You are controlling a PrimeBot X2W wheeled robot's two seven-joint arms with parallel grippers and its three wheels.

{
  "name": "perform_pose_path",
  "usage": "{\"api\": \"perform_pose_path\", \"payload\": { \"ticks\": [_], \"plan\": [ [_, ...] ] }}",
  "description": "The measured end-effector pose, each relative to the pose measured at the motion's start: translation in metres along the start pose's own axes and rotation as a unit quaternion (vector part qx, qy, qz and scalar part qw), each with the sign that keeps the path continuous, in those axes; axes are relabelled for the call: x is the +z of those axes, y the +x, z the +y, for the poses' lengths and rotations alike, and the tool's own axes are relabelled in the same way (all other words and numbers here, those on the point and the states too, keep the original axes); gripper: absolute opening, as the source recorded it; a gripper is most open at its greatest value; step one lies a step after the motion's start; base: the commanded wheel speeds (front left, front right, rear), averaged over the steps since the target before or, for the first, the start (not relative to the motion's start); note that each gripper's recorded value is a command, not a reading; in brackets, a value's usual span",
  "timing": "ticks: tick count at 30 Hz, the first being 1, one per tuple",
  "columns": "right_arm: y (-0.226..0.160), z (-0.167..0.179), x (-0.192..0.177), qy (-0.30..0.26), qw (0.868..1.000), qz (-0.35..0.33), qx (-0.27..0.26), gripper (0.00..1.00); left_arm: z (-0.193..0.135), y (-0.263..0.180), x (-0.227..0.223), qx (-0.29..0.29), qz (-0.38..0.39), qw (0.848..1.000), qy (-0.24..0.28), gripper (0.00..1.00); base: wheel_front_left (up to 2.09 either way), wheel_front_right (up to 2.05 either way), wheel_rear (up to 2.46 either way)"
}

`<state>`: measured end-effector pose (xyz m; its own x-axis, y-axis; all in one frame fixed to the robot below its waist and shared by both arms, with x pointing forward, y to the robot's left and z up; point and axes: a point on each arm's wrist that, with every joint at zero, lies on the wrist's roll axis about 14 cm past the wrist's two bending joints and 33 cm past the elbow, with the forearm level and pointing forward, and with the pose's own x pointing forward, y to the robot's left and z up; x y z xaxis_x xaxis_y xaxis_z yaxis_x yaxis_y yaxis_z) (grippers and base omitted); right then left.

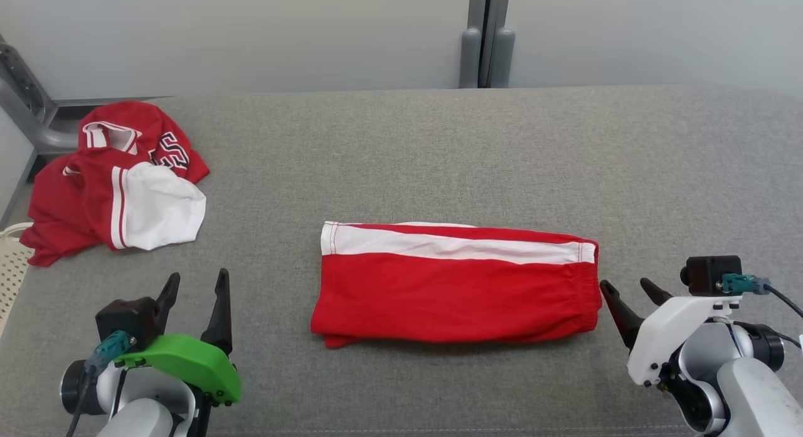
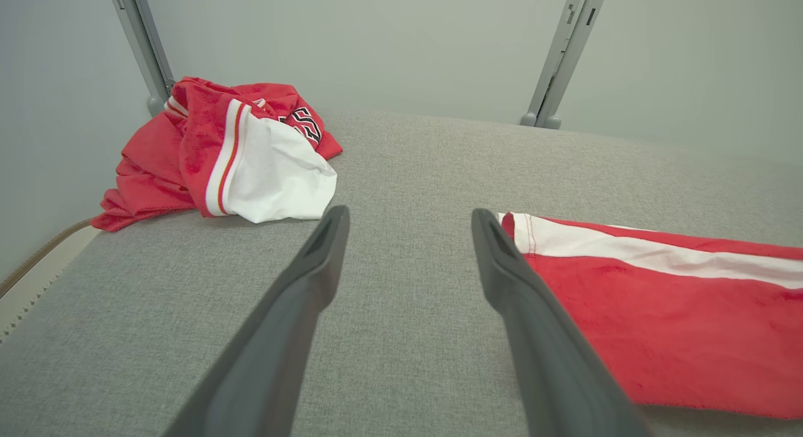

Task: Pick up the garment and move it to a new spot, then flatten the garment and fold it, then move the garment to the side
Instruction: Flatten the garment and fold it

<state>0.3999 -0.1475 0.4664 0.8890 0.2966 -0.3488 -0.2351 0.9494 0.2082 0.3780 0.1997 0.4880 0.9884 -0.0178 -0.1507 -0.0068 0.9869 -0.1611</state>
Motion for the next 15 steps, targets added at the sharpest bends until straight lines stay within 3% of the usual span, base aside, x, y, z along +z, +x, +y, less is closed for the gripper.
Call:
{"api": "perform_pose_path", "payload": {
  "ticks": [15],
  "plan": [
    [0.019,-0.005,-0.018,0.032,0.999,0.029,-0.020,1.00,-0.001,-0.015,0.001,0.009,-0.012,1.000,-0.020,1.00,0.00,0.00,0.00]
  ]
}}
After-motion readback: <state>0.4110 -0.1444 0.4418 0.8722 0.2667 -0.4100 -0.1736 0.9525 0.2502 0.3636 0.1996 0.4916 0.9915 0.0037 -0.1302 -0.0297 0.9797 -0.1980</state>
